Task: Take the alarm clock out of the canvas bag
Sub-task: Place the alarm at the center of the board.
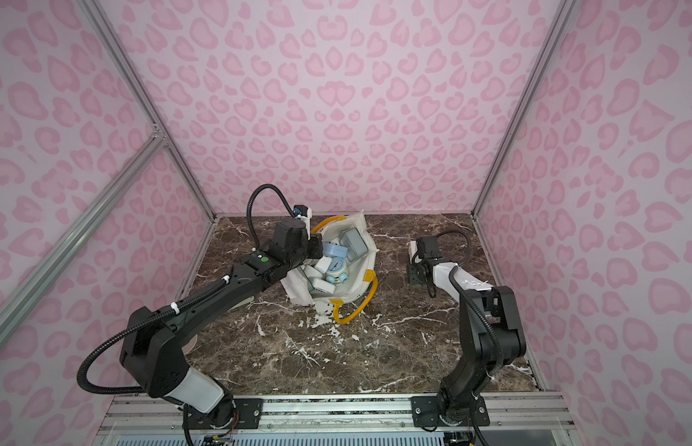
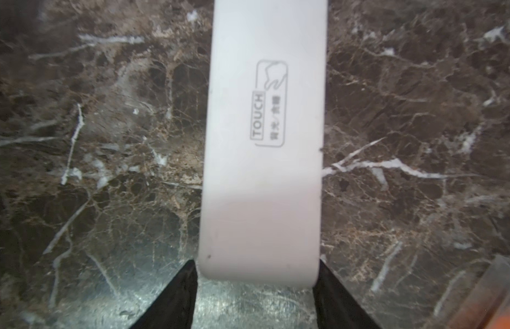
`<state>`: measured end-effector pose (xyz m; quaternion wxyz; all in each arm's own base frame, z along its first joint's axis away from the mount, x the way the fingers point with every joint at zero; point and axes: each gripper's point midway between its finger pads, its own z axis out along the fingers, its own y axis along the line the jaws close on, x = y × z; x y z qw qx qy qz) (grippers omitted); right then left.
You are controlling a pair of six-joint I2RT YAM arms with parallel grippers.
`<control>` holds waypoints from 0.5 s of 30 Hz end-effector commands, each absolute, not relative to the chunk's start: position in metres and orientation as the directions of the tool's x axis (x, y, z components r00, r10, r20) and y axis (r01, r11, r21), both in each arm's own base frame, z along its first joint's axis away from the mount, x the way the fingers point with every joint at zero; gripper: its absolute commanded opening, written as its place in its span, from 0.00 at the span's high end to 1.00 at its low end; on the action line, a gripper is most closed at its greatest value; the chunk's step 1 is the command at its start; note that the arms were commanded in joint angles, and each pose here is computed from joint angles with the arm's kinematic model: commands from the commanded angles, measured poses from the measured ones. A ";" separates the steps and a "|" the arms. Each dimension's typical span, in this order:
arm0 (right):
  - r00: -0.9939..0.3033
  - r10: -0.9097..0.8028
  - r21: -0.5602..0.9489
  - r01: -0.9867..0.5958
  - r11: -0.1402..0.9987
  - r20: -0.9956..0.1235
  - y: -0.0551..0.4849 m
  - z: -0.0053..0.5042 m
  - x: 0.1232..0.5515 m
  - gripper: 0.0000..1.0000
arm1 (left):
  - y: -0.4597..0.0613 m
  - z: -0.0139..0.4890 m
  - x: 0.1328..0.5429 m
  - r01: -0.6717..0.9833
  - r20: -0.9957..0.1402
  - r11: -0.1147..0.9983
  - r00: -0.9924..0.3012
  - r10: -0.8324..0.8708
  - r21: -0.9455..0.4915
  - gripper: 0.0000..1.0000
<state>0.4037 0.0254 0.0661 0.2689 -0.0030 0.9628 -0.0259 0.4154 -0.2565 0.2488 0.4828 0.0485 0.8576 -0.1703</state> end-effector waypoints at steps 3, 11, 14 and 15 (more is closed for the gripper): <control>-0.806 0.022 -0.006 0.032 0.999 -0.591 0.030 0.091 0.407 0.35 | -0.253 0.248 0.411 0.242 -0.844 0.944 -0.533 -0.064 -0.225 0.96; -0.654 0.046 0.083 -0.025 0.996 -0.755 0.060 0.155 0.404 0.35 | -0.254 0.252 0.412 0.242 -0.852 0.947 -0.521 -0.059 -0.214 0.96; -0.613 0.041 0.105 -0.069 0.992 -0.789 0.074 0.173 0.402 0.35 | -0.254 0.253 0.413 0.242 -0.853 0.947 -0.519 -0.058 -0.212 0.96; -0.601 0.041 0.111 -0.080 0.991 -0.798 0.078 0.178 0.401 0.35 | -0.255 0.253 0.413 0.243 -0.852 0.947 -0.520 -0.057 -0.211 0.96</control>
